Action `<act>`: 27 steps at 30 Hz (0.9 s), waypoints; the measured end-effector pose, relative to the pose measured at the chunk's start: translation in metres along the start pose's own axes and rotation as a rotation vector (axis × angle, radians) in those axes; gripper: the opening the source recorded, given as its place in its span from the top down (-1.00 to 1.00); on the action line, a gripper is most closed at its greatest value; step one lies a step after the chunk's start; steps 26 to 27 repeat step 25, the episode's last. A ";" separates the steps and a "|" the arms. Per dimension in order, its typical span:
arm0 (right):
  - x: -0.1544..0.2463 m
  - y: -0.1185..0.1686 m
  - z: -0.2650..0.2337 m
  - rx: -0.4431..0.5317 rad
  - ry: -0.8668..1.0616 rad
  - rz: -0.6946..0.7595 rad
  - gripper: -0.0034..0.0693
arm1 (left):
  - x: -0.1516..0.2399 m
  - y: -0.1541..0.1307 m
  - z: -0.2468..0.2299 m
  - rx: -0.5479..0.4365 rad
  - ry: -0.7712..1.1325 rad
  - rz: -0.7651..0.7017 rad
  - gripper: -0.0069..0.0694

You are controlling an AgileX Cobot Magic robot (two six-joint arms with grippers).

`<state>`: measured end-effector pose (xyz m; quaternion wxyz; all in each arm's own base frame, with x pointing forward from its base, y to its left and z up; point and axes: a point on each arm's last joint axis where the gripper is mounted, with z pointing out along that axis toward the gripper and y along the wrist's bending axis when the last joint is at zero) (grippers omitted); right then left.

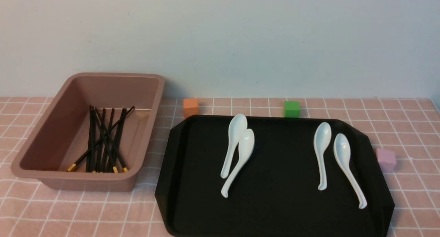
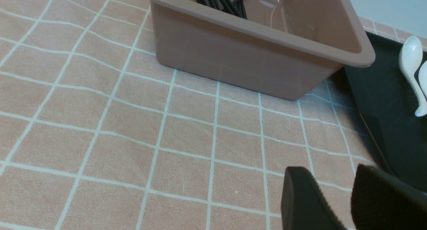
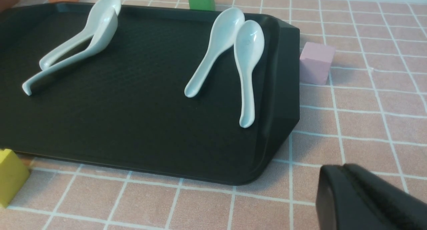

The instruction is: On pink tablecloth take chopsticks from black tray and put them in box.

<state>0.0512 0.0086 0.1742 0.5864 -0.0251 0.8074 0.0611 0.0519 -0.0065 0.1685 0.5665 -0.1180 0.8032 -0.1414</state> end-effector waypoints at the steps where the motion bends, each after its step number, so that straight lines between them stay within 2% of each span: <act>1: 0.000 0.000 0.000 0.000 0.000 0.000 0.81 | 0.000 0.000 0.000 0.000 0.000 0.000 0.19; 27: 0.000 0.000 0.000 0.000 0.000 0.000 0.78 | 0.000 0.000 0.000 0.000 0.000 0.000 0.19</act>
